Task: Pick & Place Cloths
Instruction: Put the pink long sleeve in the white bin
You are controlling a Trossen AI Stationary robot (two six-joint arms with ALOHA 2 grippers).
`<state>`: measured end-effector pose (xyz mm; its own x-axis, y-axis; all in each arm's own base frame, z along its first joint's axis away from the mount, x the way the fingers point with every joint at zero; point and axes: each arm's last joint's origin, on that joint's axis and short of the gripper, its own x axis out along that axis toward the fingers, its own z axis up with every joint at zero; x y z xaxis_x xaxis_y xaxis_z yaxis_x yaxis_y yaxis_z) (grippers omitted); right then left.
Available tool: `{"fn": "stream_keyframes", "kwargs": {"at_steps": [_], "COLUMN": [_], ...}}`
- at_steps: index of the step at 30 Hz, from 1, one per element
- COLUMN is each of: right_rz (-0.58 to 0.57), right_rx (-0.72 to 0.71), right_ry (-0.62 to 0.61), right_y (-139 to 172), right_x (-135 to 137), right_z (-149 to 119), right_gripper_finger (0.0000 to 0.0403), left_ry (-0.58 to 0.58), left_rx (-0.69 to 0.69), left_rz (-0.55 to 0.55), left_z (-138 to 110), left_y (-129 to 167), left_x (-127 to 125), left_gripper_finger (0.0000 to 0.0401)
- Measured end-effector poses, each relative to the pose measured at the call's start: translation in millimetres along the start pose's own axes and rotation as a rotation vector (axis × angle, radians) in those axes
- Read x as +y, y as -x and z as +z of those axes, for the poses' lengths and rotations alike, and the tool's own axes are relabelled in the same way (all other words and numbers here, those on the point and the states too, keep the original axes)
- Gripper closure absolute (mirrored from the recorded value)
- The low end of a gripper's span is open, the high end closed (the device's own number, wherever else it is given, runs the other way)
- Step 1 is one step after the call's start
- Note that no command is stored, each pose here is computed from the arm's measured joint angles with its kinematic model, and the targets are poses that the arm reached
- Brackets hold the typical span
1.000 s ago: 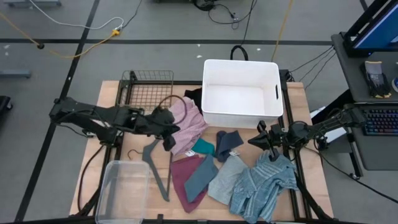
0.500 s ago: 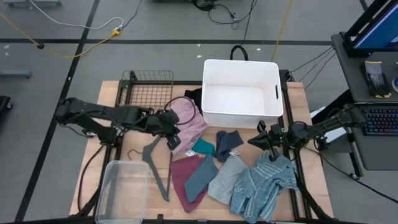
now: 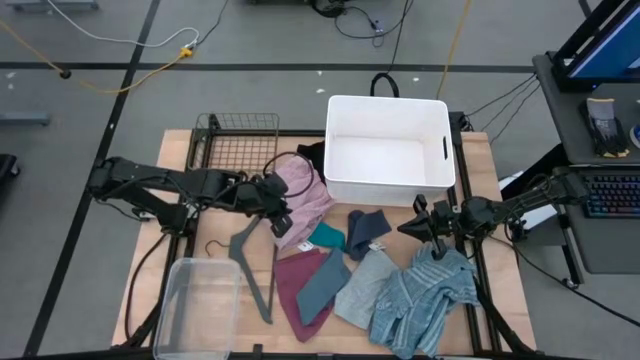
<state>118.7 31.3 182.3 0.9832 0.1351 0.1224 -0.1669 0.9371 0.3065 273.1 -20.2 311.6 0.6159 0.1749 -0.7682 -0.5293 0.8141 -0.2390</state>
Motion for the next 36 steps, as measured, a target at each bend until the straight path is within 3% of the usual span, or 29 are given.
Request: {"fn": "stream_keyframes", "kwargs": {"at_steps": [7, 14, 24, 36], "right_rz": [-0.003, -0.003, -0.003, -0.004], "right_rx": [-0.003, -0.004, -0.004, -0.003], "right_ry": [0.0, 0.0, 0.0, 0.0], "right_y": [0, 0, 0, 0], "right_x": [0, 0, 0, 0], "right_z": [0, 0, 0, 0], "right_gripper_finger": [0.0399, 0.0399, 0.0399, 0.0399], "left_ry": [0.009, -0.002, -0.088, -0.317], "left_rx": [-0.033, -0.033, -0.011, 0.142], "left_rz": [-0.003, -0.003, 0.001, 0.068], "left_z": [2, 2, -2, -23], "left_y": [0, 0, -6, -57], "left_x": [-1, -1, -6, -24], "left_gripper_finger": [0.0147, 0.0096, 0.0095, 0.0104]}}
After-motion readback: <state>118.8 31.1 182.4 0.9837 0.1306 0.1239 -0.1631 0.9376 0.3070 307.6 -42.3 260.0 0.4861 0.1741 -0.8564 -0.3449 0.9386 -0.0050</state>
